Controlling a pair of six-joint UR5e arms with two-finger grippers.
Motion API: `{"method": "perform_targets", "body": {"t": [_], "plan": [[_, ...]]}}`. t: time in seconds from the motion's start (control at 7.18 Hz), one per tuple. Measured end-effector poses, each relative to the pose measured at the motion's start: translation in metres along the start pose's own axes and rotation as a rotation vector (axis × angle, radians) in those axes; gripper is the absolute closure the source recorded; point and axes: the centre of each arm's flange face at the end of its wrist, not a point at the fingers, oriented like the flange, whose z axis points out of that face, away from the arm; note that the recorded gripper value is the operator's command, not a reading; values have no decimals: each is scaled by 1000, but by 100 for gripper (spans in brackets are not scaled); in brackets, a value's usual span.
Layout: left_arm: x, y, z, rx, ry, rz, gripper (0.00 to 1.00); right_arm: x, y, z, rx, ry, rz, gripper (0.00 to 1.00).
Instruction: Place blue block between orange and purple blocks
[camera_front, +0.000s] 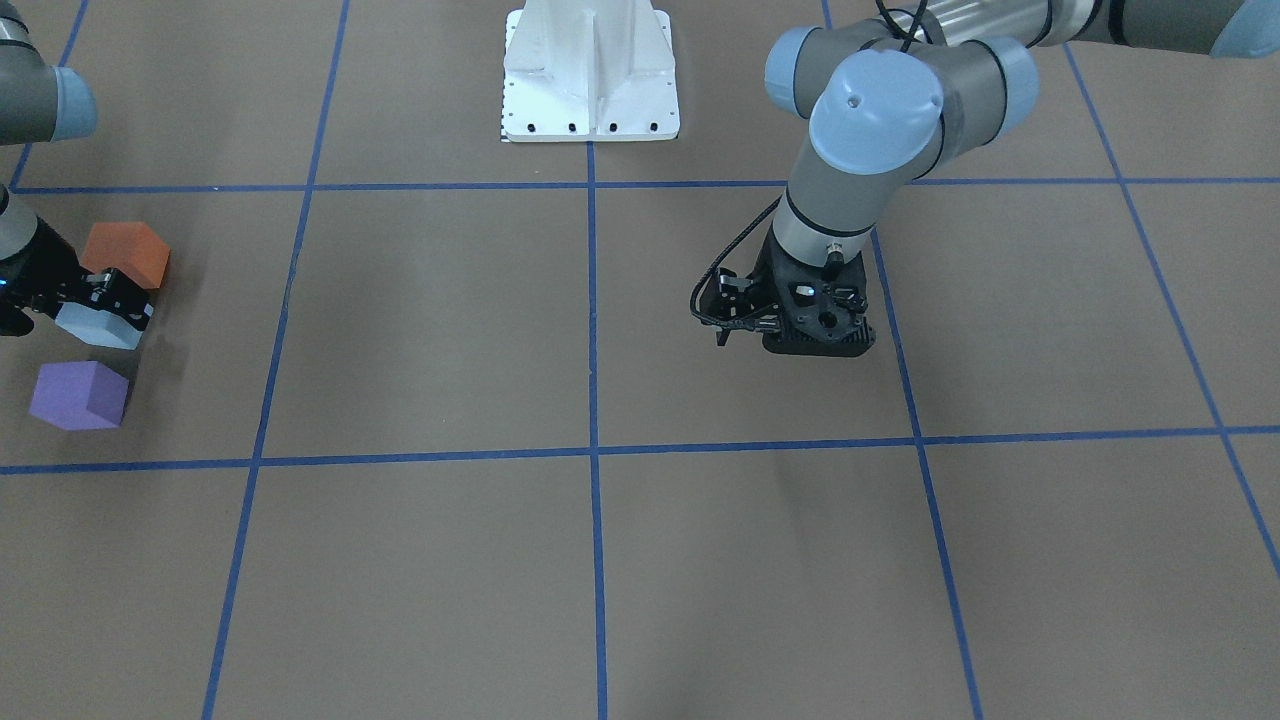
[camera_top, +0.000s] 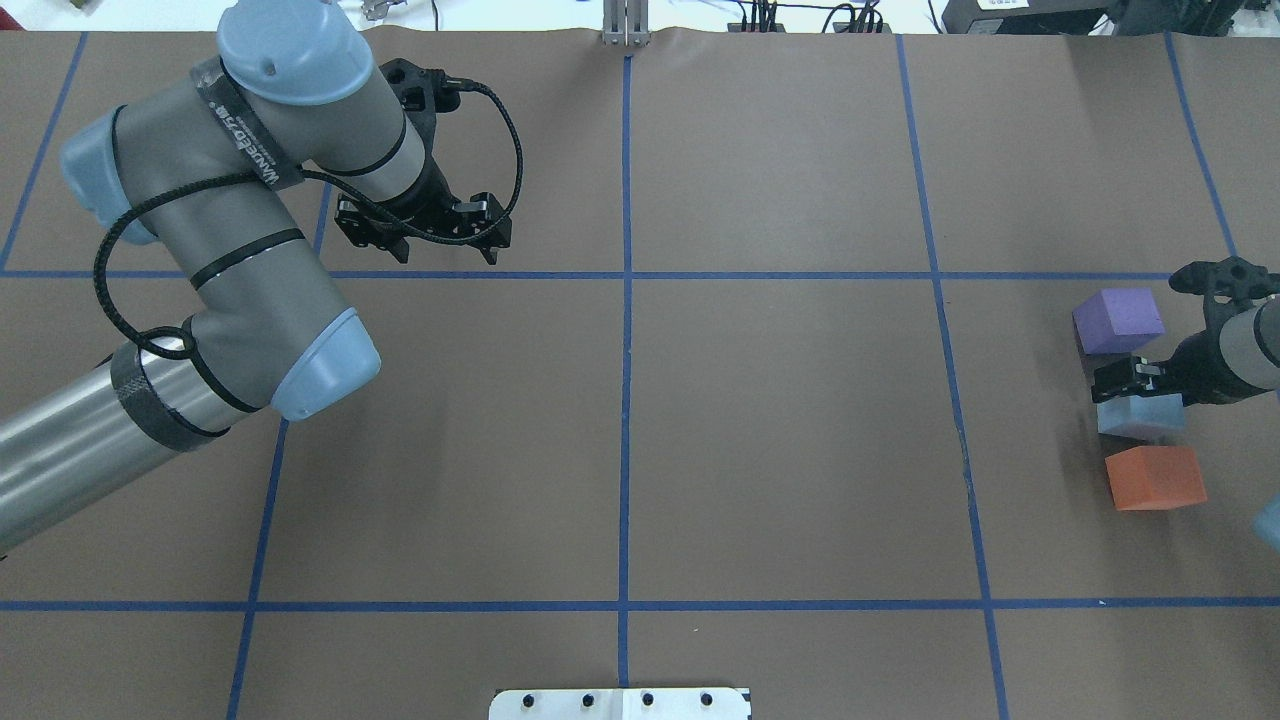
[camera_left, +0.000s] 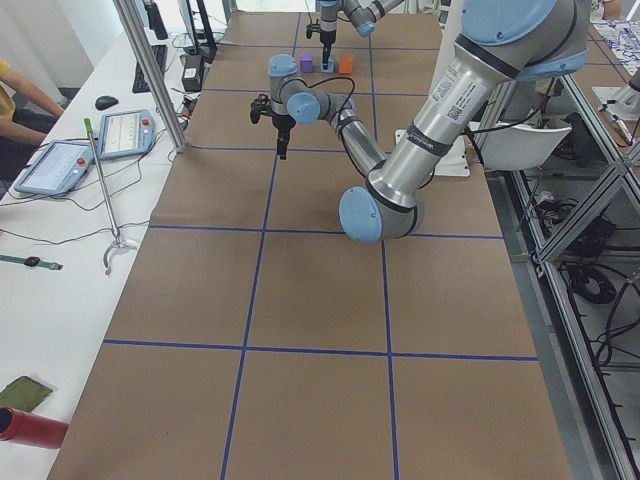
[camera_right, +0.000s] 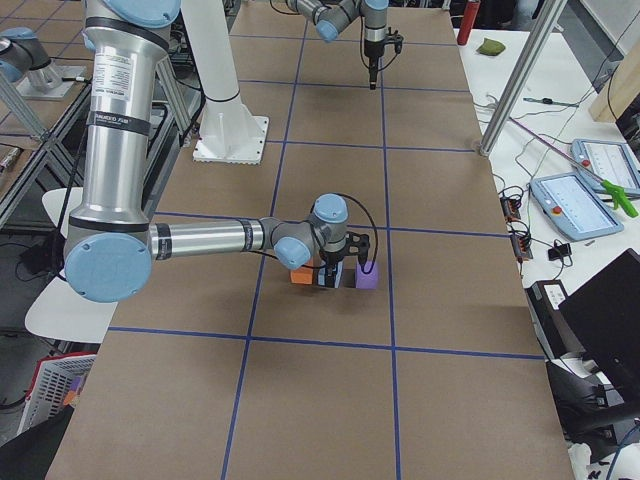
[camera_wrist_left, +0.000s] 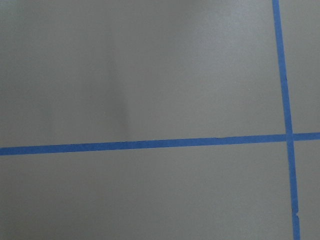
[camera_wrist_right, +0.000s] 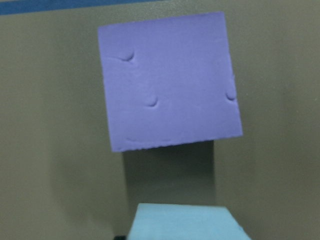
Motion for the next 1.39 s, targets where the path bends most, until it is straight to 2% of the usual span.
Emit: {"method": "perform_targets", "body": {"t": [0.42, 0.56, 0.7, 0.84, 0.98, 1.11, 1.39], "plan": [[-6, -2, -20, 32, 9, -7, 0, 36, -6, -47, 58, -20, -46, 0], [-31, -8, -41, 64, -2, -15, 0, 57, -11, -71, 64, -59, -49, 0], [-77, -12, -62, 92, -32, 13, 0, 75, -18, -97, 68, -116, -23, 0], [-141, -15, -80, 105, -73, 85, 0, 89, -22, -116, 72, -160, 8, 0], [-210, -19, -97, 94, -98, 150, 0, 96, -31, -128, 71, -178, 29, 0], [-294, -23, -116, 60, -101, 214, 0, 101, -50, -144, 73, -168, 30, 0], [-442, -30, -130, 6, -111, 287, 0, 125, -94, -185, 54, -92, -30, 0]]}}
